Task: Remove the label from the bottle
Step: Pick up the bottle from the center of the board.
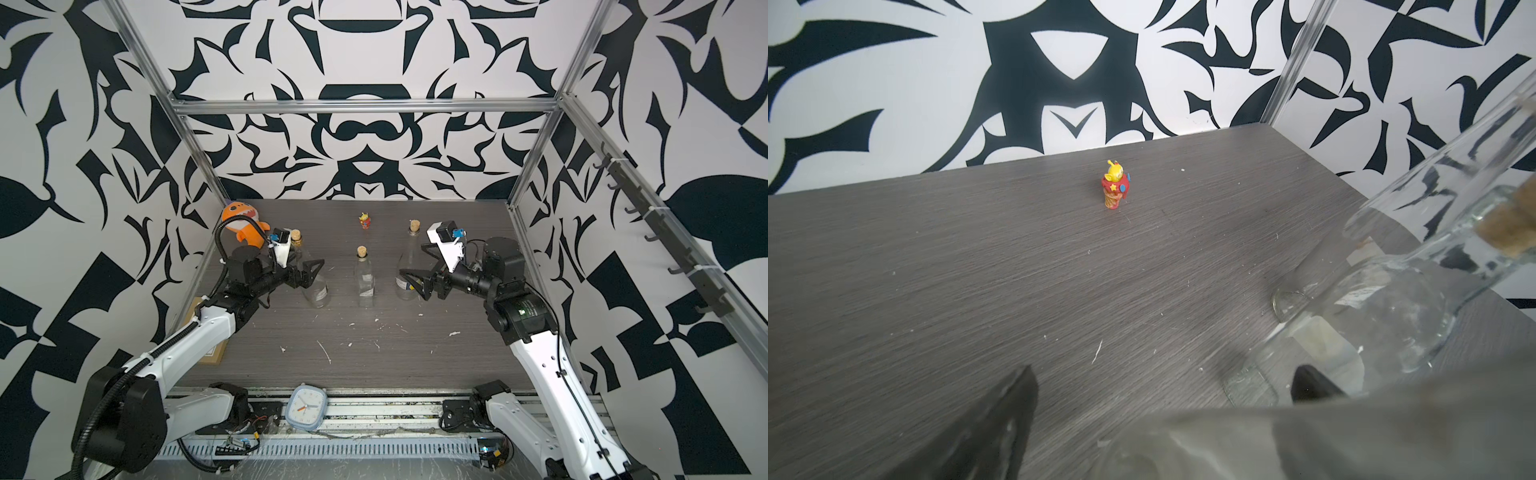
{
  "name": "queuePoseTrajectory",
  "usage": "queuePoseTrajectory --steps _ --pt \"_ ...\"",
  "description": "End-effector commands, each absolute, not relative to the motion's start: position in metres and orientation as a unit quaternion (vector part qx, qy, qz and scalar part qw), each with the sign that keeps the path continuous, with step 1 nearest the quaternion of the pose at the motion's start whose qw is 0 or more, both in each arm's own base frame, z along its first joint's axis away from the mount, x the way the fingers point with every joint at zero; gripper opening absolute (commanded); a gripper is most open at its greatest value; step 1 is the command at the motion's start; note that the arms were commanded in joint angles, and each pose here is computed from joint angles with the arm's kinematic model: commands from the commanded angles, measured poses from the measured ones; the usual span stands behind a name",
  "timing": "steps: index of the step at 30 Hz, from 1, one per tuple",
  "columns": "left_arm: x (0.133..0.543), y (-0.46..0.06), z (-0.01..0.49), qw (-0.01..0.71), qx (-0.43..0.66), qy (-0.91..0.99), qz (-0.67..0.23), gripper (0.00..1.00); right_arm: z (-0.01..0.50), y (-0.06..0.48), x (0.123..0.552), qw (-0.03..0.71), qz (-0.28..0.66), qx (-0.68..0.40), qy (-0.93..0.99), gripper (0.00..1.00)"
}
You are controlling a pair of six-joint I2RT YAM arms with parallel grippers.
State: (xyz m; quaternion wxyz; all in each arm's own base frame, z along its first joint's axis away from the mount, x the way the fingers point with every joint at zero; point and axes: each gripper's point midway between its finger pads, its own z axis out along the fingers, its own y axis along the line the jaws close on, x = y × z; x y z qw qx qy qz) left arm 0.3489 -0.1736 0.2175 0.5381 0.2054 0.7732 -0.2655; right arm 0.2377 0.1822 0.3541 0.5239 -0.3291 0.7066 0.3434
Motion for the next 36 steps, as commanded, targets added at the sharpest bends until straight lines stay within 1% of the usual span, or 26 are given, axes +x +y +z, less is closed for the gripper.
queuePoseTrajectory --steps 1,3,5,10,12,13,16,18,24,29,31,34,36 --pt "0.355 -0.177 0.242 0.58 0.217 0.739 -0.265 0.99 0.358 0.183 0.237 0.532 0.338 -0.337 0.699 0.93" --pt "0.356 -0.179 0.241 0.578 0.221 0.738 -0.269 0.97 0.357 0.183 0.238 0.531 0.337 -0.334 0.702 0.93" --pt "0.356 -0.181 0.241 0.579 0.225 0.734 -0.275 0.92 0.357 0.183 0.239 0.53 0.336 -0.335 0.703 0.93" --pt "0.354 -0.183 0.241 0.59 0.229 0.722 -0.28 0.86 0.355 0.183 0.24 0.529 0.334 -0.333 0.705 0.93" --pt "0.354 -0.183 0.24 0.59 0.232 0.721 -0.28 0.86 0.353 0.183 0.241 0.528 0.333 -0.333 0.706 0.93" --pt "0.353 -0.184 0.24 0.589 0.233 0.721 -0.28 0.81 0.353 0.183 0.241 0.528 0.333 -0.333 0.707 0.93" --pt "0.352 -0.184 0.24 0.587 0.236 0.721 -0.282 0.73 0.352 0.184 0.242 0.526 0.334 -0.333 0.708 0.93" --pt "0.351 -0.184 0.241 0.588 0.237 0.72 -0.282 0.65 0.352 0.184 0.242 0.526 0.333 -0.333 0.708 0.93" --pt "0.349 -0.185 0.241 0.586 0.238 0.721 -0.283 0.57 0.353 0.185 0.241 0.526 0.334 -0.334 0.707 0.93" --pt "0.347 -0.184 0.247 0.589 0.238 0.718 -0.284 0.4 0.354 0.185 0.24 0.528 0.334 -0.335 0.705 0.93" --pt "0.347 -0.184 0.252 0.589 0.237 0.718 -0.287 0.37 0.354 0.185 0.239 0.527 0.335 -0.336 0.705 0.93" --pt "0.343 -0.188 0.259 0.578 0.247 0.72 -0.294 0.23 0.354 0.185 0.238 0.528 0.335 -0.336 0.705 0.93" --pt "0.34 -0.189 0.267 0.573 0.251 0.72 -0.301 0.17 0.355 0.185 0.238 0.528 0.335 -0.337 0.704 0.93"
